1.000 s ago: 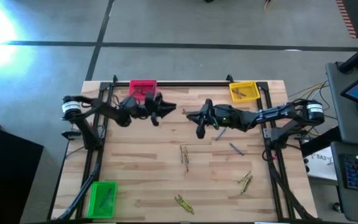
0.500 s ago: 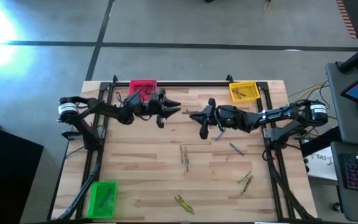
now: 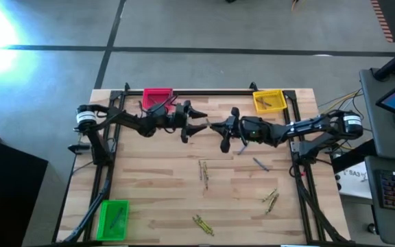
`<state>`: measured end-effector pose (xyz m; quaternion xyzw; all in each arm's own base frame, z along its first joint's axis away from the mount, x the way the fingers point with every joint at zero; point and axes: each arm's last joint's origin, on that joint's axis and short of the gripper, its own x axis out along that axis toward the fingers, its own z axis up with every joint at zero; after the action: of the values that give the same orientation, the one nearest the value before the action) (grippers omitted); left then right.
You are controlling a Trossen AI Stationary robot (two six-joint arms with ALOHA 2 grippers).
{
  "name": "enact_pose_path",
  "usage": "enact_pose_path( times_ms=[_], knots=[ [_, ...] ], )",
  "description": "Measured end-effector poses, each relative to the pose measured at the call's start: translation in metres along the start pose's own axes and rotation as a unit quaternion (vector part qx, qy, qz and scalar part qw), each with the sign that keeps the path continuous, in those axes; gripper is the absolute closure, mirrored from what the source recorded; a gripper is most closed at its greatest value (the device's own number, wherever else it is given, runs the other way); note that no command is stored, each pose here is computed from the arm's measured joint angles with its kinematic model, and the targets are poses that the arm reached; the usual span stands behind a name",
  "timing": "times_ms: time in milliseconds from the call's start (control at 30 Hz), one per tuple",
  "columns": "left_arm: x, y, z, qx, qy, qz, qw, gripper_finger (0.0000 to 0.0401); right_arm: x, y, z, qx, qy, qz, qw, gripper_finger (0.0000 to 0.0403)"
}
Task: Sort crayons
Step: Put the green crayon into the yellow bin
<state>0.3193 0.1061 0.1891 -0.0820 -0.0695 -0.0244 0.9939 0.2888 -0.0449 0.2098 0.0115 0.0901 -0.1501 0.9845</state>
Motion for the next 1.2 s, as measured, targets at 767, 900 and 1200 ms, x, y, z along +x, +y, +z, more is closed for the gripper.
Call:
enact_pose_path(
  times_ms=[767, 900, 1200],
  knots=[
    [0.006, -0.006, 0.009, 0.002, -0.01, -0.025, 1.0, 0.0177, -0.007, -0.016, 0.004, 0.033, 0.009, -0.023, 0.999, 0.039],
    [0.003, -0.008, 0.012, -0.024, -0.007, -0.051, 0.998, 0.0177, -0.011, -0.016, 0.009, 0.042, -0.002, -0.022, 0.999, 0.039],
    [-0.05, 0.005, 0.007, -0.096, 0.025, 0.022, 0.995, 0.0188, -0.055, -0.056, 0.021, 0.015, 0.104, -0.251, 0.962, 0.039]
  ],
)
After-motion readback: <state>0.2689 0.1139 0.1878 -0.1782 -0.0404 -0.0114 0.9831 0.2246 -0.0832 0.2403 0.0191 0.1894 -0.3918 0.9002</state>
